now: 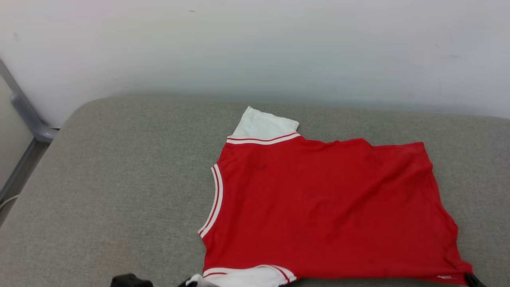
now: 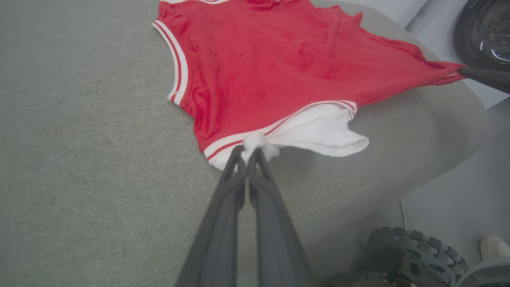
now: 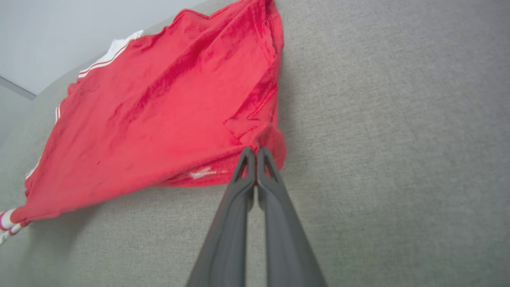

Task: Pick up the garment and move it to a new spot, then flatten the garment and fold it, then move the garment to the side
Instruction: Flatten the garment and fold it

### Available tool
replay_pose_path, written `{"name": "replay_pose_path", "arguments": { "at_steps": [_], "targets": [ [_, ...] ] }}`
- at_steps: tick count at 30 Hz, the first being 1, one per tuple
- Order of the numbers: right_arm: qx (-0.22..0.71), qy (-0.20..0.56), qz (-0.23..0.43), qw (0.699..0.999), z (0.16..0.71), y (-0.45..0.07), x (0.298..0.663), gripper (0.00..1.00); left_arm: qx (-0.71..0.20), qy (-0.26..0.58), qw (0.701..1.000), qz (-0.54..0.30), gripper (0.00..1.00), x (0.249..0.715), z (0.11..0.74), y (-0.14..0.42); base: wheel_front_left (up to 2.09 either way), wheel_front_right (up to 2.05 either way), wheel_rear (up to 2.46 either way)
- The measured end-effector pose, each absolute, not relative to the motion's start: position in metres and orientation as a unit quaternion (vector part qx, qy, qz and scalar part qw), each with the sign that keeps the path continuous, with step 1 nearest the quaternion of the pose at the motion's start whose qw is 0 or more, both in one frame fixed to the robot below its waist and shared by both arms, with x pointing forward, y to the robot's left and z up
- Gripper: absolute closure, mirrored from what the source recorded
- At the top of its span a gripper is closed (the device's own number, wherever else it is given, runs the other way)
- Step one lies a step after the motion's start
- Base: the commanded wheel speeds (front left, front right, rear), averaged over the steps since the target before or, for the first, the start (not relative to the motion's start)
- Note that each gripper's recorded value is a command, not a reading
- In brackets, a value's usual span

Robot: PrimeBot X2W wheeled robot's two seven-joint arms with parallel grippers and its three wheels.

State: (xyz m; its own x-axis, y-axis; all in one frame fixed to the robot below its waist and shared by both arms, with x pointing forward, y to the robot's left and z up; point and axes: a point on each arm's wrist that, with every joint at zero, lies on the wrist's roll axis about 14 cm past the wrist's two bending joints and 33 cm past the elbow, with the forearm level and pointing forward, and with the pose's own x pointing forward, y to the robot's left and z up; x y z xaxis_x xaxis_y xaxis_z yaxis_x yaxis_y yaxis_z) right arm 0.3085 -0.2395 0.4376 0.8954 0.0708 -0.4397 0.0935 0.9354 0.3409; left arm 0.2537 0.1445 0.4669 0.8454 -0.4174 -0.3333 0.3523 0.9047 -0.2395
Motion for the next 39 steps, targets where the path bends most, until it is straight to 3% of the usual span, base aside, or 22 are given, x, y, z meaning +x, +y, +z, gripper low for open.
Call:
{"name": "replay_pose_path", "arguments": {
  "at_steps": [4, 14, 24, 32, 33, 34, 35, 39],
  "targets": [
    [0.172, 0.217, -0.011, 0.961, 0.444, -0.242, 0.315, 1.0, -0.074, 0.145, 0.968, -0.193, 1.0, 0.278, 0.486, 0.152, 0.0, 0.0, 0.0],
    [0.139, 0.225, 0.01, 0.964, 0.453, -0.233, 0.367, 1.0, -0.032, 0.117, 0.971, -0.206, 1.0, 0.345, 0.498, 0.16, 0.0, 0.0, 0.0],
    [0.105, 0.286, 0.012, 0.952, 0.424, -0.228, 0.407, 1.0, -0.002, 0.15, 0.965, -0.214, 1.0, 0.402, 0.475, 0.165, 0.0, 0.0, 0.0],
    [0.089, 0.328, 0.013, 0.94, 0.398, -0.224, 0.424, 1.0, 0.011, 0.207, 0.953, -0.221, 1.0, 0.422, 0.44, 0.168, 0.0, 0.0, 0.0],
    [0.084, 0.332, 0.014, 0.939, 0.395, -0.223, 0.425, 1.0, 0.014, 0.213, 0.952, -0.22, 0.71, 0.423, 0.436, 0.168, 0.0, 0.0, 0.0],
    [0.079, 0.333, 0.015, 0.94, 0.394, -0.222, 0.427, 0.55, 0.018, 0.214, 0.952, -0.218, 0.12, 0.425, 0.434, 0.169, 0.0, 0.0, 0.0],
    [0.076, 0.332, 0.015, 0.94, 0.394, -0.222, 0.429, 0.0, 0.021, 0.214, 0.953, -0.215, 0.0, 0.428, 0.432, 0.171, 0.0, 0.0, 0.0],
    [0.055, 0.314, 0.023, 0.947, 0.401, -0.219, 0.436, 0.0, 0.016, 0.205, 0.957, -0.206, 0.0, 0.43, 0.43, 0.172, 0.0, 0.0, 0.0]
  ]
}}
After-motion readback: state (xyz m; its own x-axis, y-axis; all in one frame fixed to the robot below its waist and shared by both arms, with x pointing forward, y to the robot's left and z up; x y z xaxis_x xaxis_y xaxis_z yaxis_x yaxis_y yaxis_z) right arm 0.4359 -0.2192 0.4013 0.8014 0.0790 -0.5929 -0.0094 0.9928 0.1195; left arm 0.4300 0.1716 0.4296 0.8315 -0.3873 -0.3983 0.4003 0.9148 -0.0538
